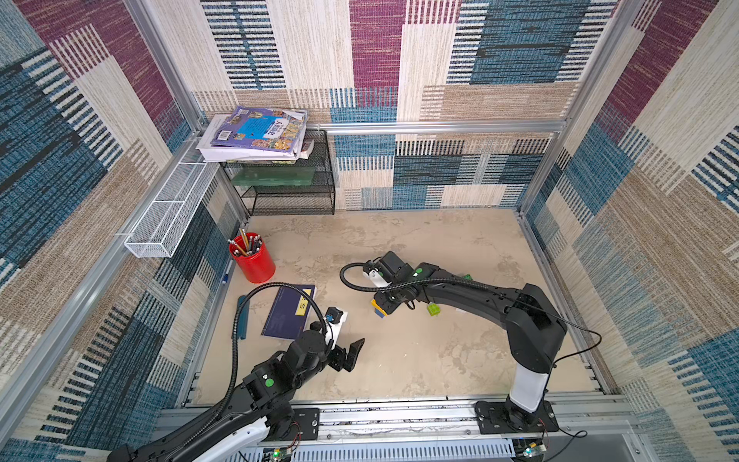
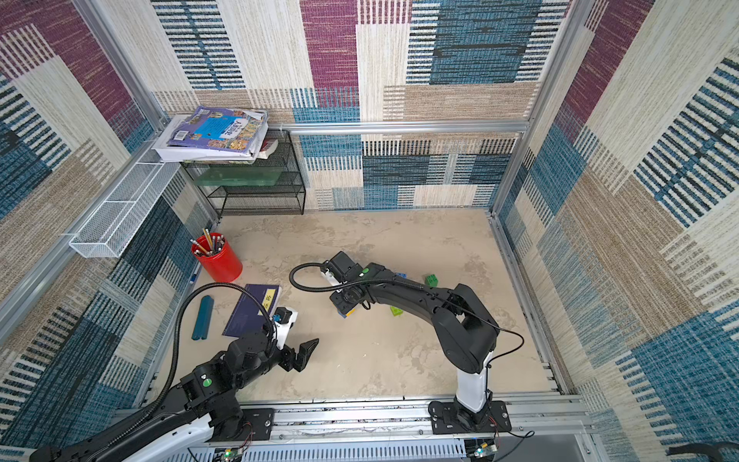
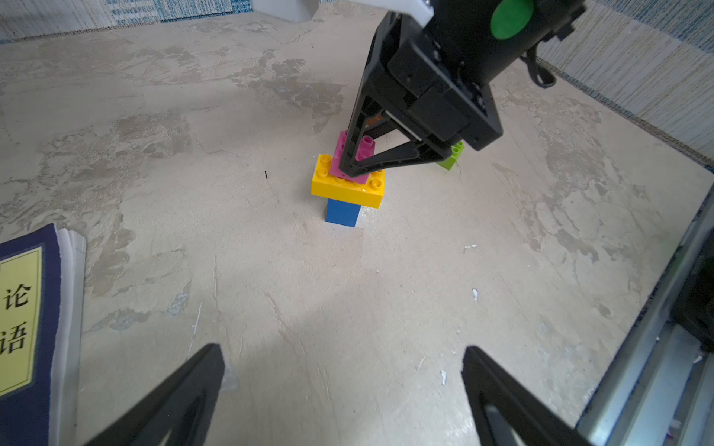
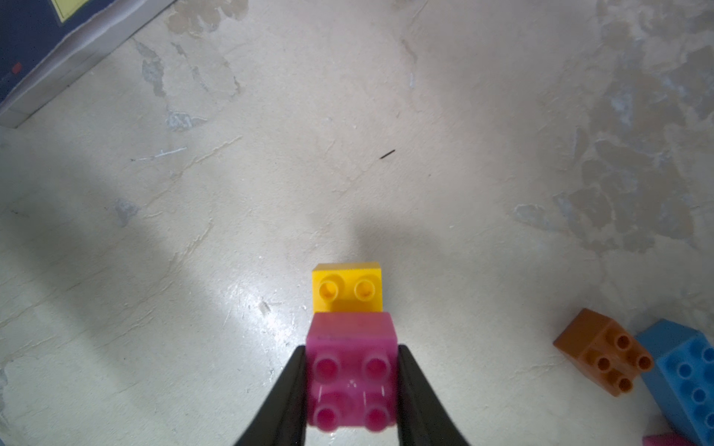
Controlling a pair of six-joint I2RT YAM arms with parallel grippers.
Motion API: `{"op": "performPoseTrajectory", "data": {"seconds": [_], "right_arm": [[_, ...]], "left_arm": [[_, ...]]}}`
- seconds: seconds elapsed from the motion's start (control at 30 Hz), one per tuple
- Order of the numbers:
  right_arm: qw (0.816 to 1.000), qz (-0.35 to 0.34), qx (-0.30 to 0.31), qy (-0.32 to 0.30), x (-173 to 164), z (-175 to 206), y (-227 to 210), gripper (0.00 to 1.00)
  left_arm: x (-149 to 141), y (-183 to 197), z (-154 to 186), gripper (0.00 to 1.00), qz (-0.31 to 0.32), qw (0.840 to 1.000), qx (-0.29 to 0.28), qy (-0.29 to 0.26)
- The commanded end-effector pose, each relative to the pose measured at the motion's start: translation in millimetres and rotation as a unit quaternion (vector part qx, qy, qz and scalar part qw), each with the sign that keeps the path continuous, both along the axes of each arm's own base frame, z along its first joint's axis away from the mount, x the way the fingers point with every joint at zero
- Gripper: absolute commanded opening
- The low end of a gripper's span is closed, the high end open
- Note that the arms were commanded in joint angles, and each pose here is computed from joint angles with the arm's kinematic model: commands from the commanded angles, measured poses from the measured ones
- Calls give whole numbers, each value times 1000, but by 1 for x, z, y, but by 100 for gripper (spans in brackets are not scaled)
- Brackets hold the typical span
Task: Assemble the letter f with lego
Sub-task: Assemble the lego brick with the lego brick.
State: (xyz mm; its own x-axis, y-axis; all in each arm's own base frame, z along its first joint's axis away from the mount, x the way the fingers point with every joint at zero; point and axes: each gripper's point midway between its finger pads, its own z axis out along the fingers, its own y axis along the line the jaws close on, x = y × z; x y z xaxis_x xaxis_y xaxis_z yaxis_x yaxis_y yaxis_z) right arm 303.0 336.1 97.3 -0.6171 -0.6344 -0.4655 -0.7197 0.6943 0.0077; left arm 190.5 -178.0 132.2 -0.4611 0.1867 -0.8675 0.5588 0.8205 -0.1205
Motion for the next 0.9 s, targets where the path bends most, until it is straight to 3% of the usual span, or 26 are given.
{"op": "performPoseTrajectory", "data": {"seconds": [0.0,0.37,0.7,0.87], "right_arm": [[1000,3,-3,-2,0,-3,0,36],[1000,11,-17,12,-5,-17,-4,36],[995,9,-67,67,-16,-60,-16,33],[997,1,-56,57,-11,-54,-15,34]], "left_arm": [[1,1,0,99,5,1000,0,0],[1,2,-1,99,7,1000,0,1],[1,2,0,99,8,1000,0,0],[2,2,0,99,9,1000,0,0]]}}
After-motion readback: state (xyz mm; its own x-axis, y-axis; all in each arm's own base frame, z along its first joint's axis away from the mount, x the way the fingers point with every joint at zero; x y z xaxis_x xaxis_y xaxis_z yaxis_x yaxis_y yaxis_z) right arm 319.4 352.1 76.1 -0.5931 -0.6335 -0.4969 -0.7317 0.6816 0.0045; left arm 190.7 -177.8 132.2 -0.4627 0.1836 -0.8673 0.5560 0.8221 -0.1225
